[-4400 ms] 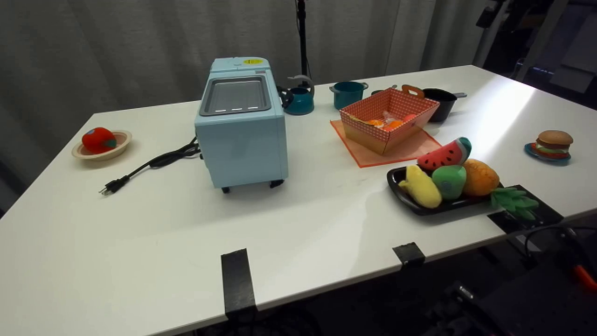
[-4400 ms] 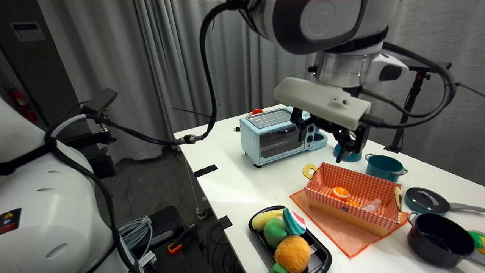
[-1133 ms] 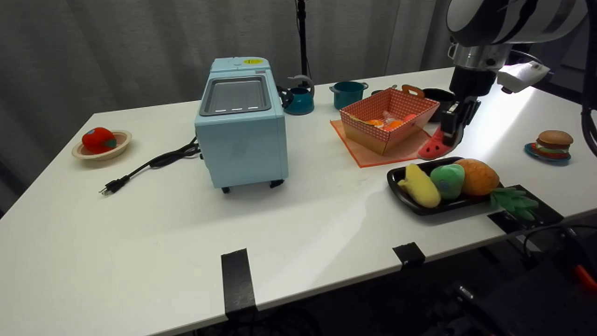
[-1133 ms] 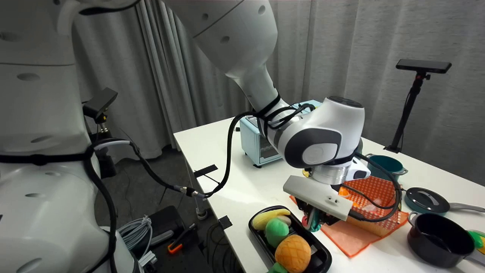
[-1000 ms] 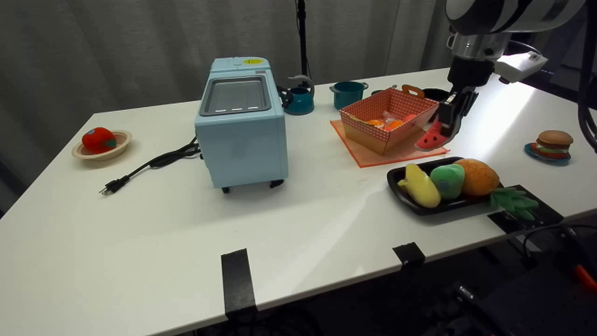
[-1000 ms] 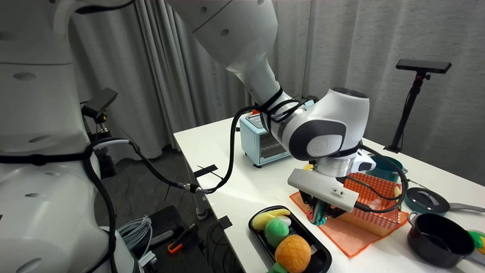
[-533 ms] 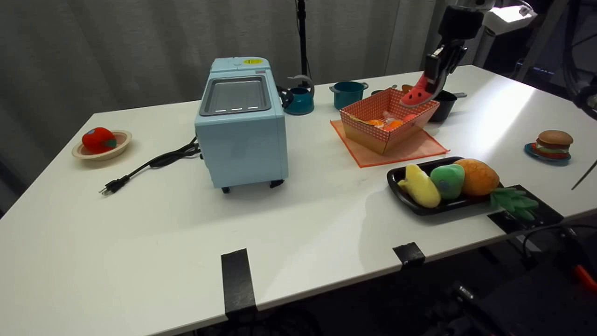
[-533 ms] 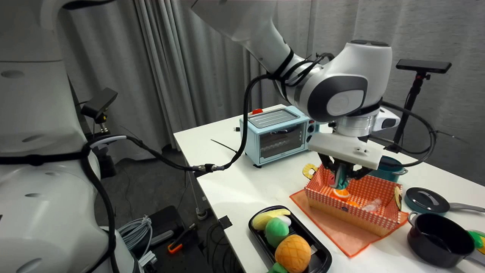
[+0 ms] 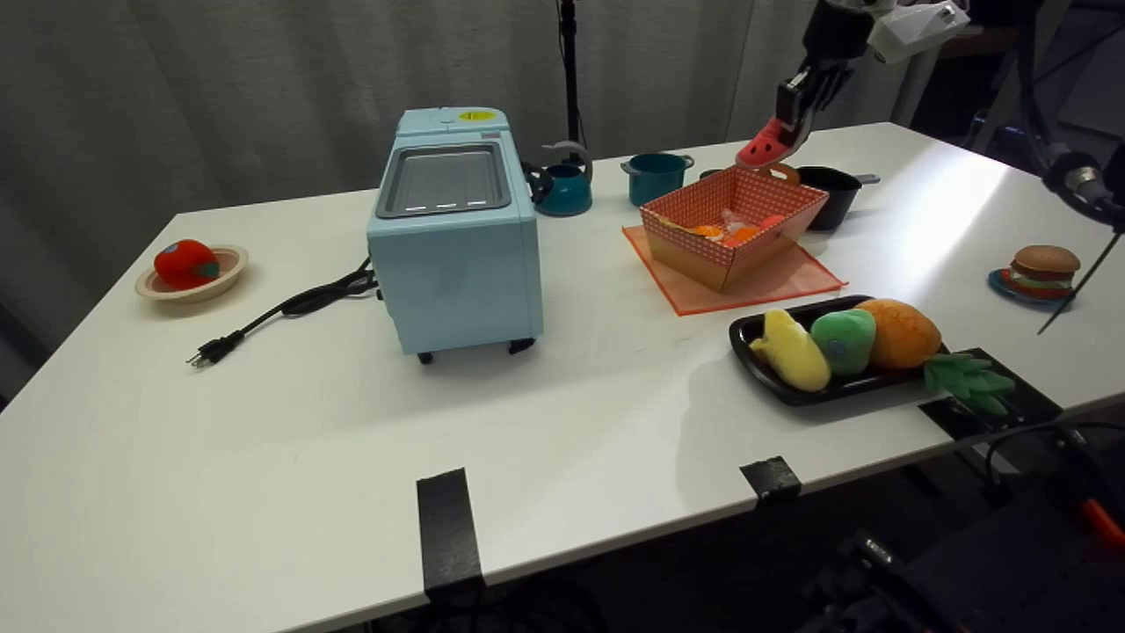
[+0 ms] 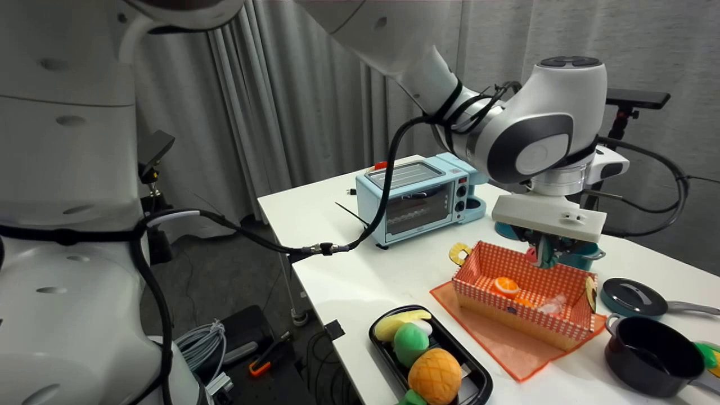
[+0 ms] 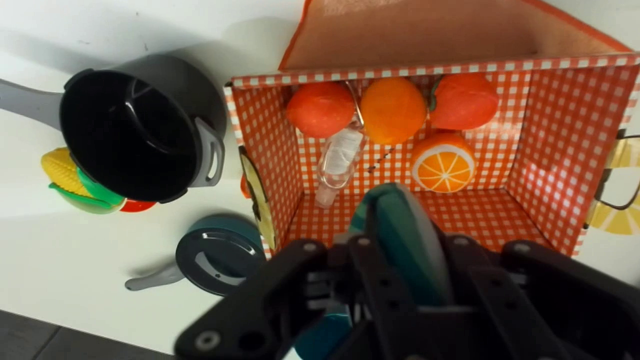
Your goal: Pick the melon slice and put it in the basket
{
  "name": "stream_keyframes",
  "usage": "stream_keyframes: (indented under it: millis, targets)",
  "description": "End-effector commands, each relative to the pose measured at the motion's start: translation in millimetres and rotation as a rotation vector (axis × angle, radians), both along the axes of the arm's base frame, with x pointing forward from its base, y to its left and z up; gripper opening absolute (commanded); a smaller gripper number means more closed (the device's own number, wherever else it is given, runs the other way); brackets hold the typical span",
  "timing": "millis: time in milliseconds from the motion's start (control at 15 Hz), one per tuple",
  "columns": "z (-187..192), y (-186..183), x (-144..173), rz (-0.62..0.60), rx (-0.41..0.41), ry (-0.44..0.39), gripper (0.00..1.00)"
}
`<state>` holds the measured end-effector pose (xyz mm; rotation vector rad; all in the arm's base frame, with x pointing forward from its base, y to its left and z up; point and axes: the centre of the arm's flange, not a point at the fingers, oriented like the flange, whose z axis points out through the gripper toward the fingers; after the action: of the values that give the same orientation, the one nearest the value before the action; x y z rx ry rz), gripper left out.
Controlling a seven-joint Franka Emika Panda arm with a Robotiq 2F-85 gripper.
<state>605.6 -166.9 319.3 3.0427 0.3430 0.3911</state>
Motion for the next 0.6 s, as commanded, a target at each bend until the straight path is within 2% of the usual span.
stream_keyframes:
  millis: [0,200,267,333,400,533]
  targets:
    - [-20.2,-19.1,35.7,-0.036,-0.024,-0.042,0.04]
    - [-34.3,-28.9,49.5,-0.061,-0.036,-0.045,0.04]
    - [-36.6,-31.0,53.1,-0.069,-0.037,-0.042,0.41]
    - [-38.5,-33.5,56.1,-0.075,-0.039,-0.041,0.42]
    - [-37.9,-35.7,58.9,-0.080,-0.040,-0.042,0.47]
    - [-33.6,-39.2,63.5,-0.088,-0.035,-0.047,0.63]
